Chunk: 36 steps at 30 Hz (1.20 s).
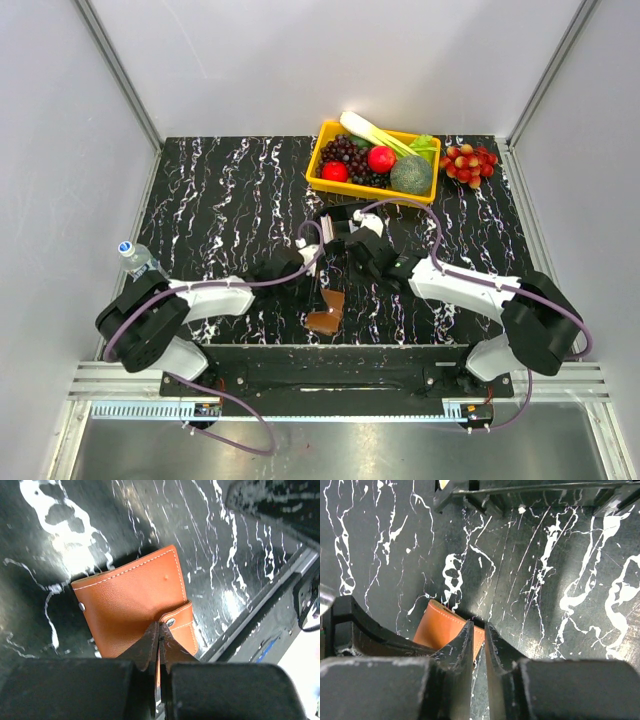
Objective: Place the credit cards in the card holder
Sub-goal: Close the card holder at the center of the board.
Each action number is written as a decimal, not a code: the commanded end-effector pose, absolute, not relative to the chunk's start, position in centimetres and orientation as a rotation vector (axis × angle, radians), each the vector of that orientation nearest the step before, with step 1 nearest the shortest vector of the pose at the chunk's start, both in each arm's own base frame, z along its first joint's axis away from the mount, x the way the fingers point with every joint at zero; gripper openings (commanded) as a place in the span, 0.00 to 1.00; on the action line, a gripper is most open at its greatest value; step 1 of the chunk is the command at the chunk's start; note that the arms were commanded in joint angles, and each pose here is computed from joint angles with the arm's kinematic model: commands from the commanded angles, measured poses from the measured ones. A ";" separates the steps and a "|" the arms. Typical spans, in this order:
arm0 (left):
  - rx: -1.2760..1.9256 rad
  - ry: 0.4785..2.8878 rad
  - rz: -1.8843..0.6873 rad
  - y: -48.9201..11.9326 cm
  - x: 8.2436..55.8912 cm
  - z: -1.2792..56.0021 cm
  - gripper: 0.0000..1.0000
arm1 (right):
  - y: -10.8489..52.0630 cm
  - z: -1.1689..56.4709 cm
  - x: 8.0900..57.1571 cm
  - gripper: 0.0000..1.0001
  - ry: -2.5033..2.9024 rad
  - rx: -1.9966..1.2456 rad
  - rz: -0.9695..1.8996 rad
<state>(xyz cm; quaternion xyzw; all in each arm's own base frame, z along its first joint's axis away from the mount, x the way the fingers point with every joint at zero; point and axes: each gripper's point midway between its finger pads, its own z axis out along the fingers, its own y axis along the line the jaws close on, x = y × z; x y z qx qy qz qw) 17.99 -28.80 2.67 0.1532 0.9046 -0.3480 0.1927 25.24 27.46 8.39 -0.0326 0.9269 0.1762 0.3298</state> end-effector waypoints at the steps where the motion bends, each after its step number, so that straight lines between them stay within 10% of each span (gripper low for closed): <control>1: 0.451 2.806 -0.776 -23.5 12.7 -1.4 0.00 | 28.7 10.3 25.7 0.20 2.375 -0.176 0.531; 8: 0.390 2.714 -0.726 -23.4 14.6 0.9 0.21 | 29.6 9.8 25.7 0.24 2.415 -0.229 0.539; 11: 0.358 2.677 -0.718 -23.5 15.3 1.8 0.52 | 29.6 9.8 25.3 0.26 2.425 -0.240 0.550; 18: 0.273 2.600 -0.685 -22.6 16.2 3.5 0.55 | 31.5 7.9 22.5 0.29 2.539 -0.243 0.732; 26: 0.067 2.520 -0.622 -19.0 15.7 5.6 0.99 | 35.0 9.2 24.3 0.35 2.485 -0.427 0.798; 36: -0.169 2.598 -0.909 -19.1 10.6 3.2 0.99 | 38.3 6.1 27.3 0.39 2.553 -0.517 0.721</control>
